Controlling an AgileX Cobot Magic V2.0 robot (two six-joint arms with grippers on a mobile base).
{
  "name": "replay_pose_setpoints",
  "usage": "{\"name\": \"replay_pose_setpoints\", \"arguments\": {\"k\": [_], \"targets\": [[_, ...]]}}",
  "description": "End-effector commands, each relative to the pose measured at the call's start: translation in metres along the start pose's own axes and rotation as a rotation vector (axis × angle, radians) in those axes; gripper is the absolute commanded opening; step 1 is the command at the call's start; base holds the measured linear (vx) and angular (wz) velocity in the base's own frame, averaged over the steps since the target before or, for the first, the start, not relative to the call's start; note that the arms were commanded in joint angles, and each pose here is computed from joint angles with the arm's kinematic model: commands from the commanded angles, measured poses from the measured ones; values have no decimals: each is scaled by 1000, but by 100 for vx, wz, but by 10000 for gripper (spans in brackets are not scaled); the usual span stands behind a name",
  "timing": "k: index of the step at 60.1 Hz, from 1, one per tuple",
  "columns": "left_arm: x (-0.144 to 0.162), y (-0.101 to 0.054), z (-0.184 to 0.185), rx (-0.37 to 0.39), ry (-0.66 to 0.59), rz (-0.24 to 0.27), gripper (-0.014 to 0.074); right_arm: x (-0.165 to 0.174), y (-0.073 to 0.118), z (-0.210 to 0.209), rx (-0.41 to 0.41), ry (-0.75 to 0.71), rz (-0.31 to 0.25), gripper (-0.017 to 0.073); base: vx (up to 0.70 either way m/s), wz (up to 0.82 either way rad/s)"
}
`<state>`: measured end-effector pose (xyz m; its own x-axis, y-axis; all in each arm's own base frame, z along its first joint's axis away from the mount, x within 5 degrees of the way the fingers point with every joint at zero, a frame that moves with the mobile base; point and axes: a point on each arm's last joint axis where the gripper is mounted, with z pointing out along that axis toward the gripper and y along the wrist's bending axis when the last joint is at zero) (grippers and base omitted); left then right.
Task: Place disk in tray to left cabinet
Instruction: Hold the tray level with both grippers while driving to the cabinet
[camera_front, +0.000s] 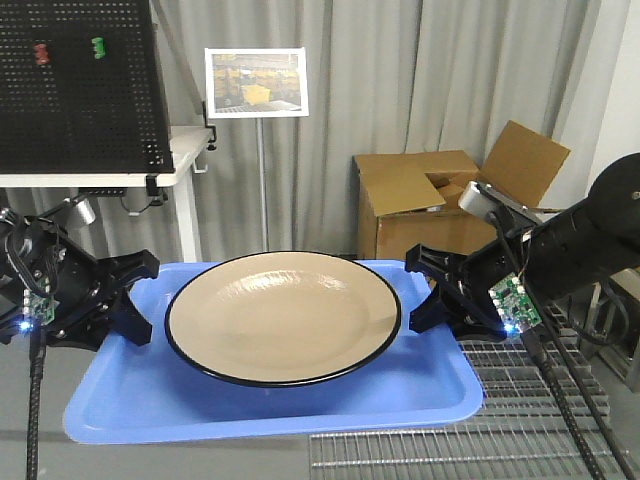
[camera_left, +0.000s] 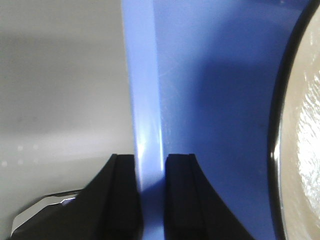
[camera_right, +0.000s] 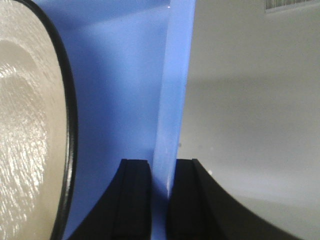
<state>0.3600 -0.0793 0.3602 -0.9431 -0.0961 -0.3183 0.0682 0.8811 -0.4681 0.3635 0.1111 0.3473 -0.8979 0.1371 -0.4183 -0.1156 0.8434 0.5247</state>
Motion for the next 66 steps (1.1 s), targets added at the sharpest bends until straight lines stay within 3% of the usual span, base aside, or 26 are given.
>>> {"name": "replay_pose_setpoints", "arguments": {"k": [1, 41, 66], "targets": [[6, -44, -29, 250, -67, -6, 0, -1, 40, -28, -220, -79, 38, -1, 47, -9], [6, -44, -29, 250, -66, -6, 0, -1, 40, -28, -220, -80, 38, -1, 40, -12], [6, -44, -29, 250, -66, -6, 0, -1, 40, -28, -220, -80, 38, -1, 28, -38]]}}
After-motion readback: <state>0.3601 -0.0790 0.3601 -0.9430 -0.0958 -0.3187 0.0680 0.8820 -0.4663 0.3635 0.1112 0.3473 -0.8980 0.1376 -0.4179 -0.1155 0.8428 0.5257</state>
